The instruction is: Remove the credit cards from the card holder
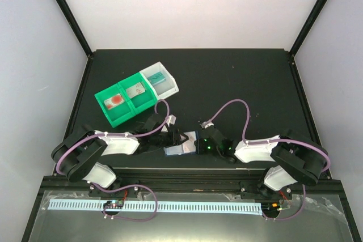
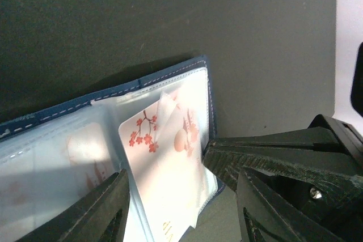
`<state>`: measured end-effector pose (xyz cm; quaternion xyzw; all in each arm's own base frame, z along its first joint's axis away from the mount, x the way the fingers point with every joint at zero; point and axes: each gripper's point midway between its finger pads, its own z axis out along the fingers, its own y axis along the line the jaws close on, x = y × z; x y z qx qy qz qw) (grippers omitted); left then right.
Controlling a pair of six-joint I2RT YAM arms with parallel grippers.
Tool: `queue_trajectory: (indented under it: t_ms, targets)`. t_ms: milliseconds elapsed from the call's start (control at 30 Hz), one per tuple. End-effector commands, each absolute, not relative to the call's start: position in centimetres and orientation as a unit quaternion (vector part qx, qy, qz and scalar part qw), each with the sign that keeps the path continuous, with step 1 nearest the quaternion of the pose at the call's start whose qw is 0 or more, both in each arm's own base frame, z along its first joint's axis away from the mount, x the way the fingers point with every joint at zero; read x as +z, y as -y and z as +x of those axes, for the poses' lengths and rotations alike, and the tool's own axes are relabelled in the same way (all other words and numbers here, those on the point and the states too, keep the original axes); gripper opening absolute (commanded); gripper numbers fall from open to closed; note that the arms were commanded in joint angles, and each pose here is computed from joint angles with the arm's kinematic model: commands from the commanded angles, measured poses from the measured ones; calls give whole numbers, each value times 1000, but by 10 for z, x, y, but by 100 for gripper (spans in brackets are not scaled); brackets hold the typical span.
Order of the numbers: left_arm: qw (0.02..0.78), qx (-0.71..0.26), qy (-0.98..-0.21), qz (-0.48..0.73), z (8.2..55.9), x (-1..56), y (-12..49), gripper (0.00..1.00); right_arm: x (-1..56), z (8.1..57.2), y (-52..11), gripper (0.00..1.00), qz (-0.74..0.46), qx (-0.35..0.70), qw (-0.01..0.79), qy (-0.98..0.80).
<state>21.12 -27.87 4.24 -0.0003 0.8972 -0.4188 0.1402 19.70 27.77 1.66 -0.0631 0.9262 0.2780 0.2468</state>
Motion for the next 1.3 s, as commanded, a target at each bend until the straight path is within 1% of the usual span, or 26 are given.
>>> queue_trajectory:
  t_ms: [0,267,633,1000,1133,1200,1267]
  targets:
    - [162,-433,-887,-6,213,44,276,52,-20,180,-244,2,-56,211,210,-953]
    - [170,-448,-877,-6,215,49,280,51,-19,177,-245,3,-55,227,211,-949]
    - [172,-407,-896,-33,221,41,273,50,-21,177,-248,2,-57,228,204,-950]
    - [149,-389,-908,-47,218,30,279,49,-19,178,-249,2,-57,232,210,-948]
    - [142,-410,-900,-49,212,34,287,49,-19,178,-249,1,-56,236,213,-947]
    - [149,-416,-896,-45,211,41,290,45,-19,178,-249,1,-55,237,214,-946]
    - [159,-428,-889,-42,210,48,293,36,-21,178,-249,1,-54,236,213,-946]
